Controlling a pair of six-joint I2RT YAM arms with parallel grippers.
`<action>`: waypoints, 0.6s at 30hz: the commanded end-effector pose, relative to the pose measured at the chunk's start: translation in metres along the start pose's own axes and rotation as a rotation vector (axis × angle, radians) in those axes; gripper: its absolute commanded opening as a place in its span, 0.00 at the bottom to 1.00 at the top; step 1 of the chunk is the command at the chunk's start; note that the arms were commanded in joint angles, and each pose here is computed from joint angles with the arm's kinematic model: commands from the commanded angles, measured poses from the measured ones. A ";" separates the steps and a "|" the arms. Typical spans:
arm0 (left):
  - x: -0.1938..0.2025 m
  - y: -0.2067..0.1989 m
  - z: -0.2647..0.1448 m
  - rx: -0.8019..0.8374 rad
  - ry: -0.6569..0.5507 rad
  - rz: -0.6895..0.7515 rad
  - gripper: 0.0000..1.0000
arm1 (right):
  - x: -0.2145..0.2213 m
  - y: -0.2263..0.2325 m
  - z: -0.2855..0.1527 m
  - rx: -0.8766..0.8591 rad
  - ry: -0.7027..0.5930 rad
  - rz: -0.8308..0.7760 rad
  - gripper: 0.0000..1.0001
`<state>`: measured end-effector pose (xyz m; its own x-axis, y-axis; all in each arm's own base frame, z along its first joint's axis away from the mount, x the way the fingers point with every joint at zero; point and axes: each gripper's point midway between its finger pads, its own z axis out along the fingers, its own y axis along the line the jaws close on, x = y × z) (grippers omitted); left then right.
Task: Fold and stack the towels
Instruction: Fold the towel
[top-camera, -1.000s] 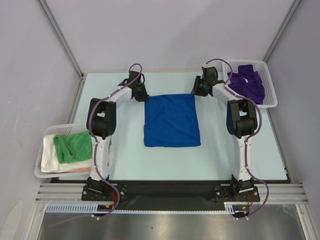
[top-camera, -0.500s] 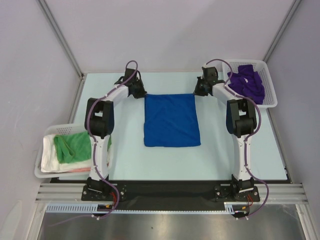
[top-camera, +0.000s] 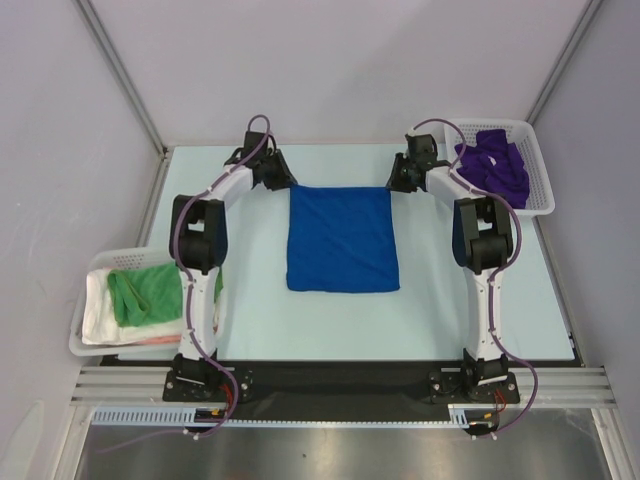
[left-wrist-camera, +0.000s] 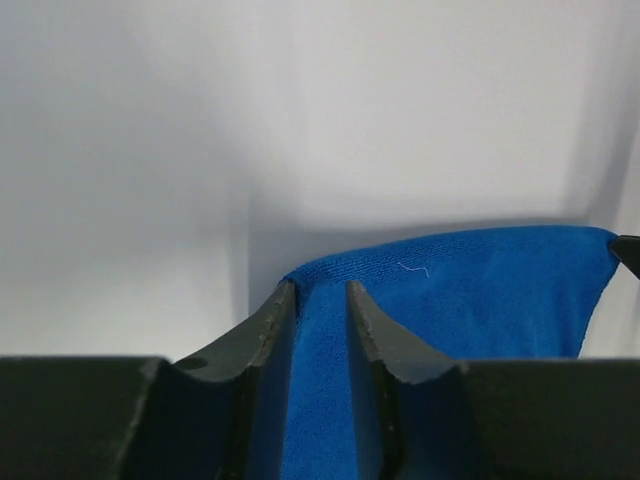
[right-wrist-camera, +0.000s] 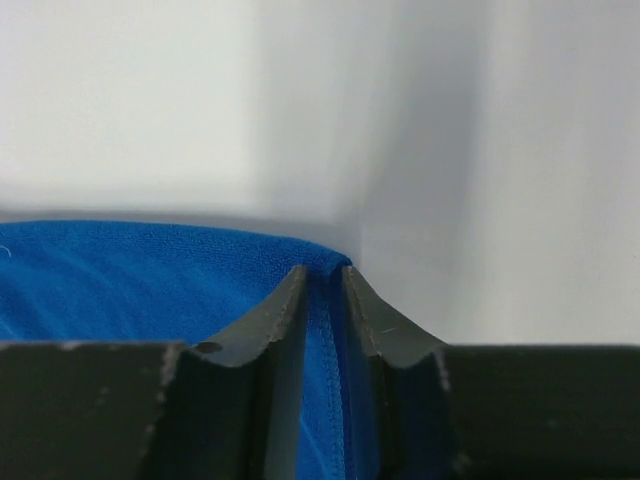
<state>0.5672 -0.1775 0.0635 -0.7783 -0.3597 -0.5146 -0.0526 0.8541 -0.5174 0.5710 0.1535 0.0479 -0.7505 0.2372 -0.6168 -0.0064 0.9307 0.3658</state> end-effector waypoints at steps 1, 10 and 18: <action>-0.017 -0.004 0.000 0.024 -0.041 0.026 0.33 | -0.022 0.007 0.002 -0.021 -0.057 -0.012 0.30; -0.017 0.018 0.004 -0.091 -0.030 0.045 0.44 | -0.022 0.007 0.007 -0.024 -0.054 -0.025 0.40; -0.012 0.018 0.013 -0.064 -0.018 0.055 0.50 | -0.017 0.010 0.013 -0.028 -0.043 -0.027 0.37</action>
<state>0.5704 -0.1641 0.0396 -0.7929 -0.3308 -0.5118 -0.0891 0.8937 -0.4397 0.5793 0.1556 0.0376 -0.7527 0.2318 -0.6162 -0.0095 0.9321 0.3621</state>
